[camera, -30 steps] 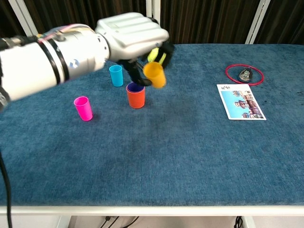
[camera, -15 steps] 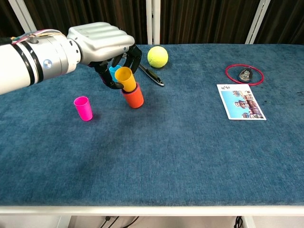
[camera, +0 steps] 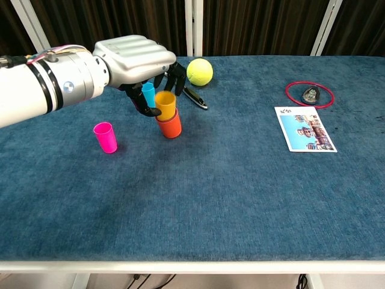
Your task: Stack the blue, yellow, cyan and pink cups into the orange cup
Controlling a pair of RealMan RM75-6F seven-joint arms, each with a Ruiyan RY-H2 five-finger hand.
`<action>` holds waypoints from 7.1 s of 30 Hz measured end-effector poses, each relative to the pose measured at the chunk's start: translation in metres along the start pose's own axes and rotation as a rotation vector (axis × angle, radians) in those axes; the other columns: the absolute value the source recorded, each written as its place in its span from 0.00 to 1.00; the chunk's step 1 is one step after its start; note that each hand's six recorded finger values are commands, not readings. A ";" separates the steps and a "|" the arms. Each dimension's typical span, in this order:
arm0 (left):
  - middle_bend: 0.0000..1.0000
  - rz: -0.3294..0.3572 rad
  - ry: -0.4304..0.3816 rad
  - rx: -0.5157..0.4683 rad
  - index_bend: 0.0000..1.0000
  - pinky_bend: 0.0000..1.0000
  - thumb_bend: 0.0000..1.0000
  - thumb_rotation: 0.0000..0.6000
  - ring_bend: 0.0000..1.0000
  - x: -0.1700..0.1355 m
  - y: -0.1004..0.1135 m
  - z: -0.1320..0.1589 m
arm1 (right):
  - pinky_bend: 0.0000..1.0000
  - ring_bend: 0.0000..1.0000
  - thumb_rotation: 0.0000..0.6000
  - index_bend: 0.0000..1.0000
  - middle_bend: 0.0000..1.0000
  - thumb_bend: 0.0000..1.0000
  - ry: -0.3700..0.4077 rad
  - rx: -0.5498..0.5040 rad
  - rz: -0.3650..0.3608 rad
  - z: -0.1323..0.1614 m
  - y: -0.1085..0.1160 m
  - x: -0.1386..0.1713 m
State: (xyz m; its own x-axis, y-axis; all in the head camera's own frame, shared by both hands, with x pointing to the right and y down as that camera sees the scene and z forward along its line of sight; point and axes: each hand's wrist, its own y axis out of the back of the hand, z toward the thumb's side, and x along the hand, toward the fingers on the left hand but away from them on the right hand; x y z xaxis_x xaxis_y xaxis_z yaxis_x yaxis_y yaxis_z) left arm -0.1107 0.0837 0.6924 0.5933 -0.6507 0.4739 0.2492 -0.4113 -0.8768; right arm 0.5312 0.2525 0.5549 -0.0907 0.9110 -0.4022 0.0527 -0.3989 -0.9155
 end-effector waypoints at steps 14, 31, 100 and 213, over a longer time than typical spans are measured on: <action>0.23 0.079 0.137 -0.015 0.17 0.12 0.16 1.00 0.20 0.008 0.022 -0.030 | 0.00 0.00 1.00 0.00 0.00 0.30 0.015 0.001 -0.014 0.004 0.005 -0.001; 0.26 -0.023 0.286 -0.127 0.22 0.14 0.16 1.00 0.22 0.040 -0.011 -0.066 | 0.00 0.00 1.00 0.00 0.00 0.30 0.036 0.017 -0.013 0.019 0.008 -0.001; 0.49 0.009 0.137 -0.199 0.48 0.41 0.29 1.00 0.49 0.006 0.023 -0.009 | 0.00 0.00 1.00 0.00 0.00 0.30 0.011 0.018 0.017 0.010 0.000 -0.003; 0.52 -0.023 0.166 -0.090 0.55 0.48 0.28 1.00 0.56 -0.081 -0.047 -0.038 | 0.00 0.00 1.00 0.00 0.00 0.31 0.042 0.044 0.022 0.024 0.003 -0.001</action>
State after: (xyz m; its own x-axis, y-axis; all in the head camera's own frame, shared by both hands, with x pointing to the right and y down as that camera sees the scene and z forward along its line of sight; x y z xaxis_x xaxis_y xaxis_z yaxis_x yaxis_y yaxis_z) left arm -0.1994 0.1318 0.6979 0.4518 -0.7337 0.5075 0.1879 -0.4778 -0.8581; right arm 0.5080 0.2480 0.5524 -0.0481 0.9052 -0.4222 0.0107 -0.4222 -0.9065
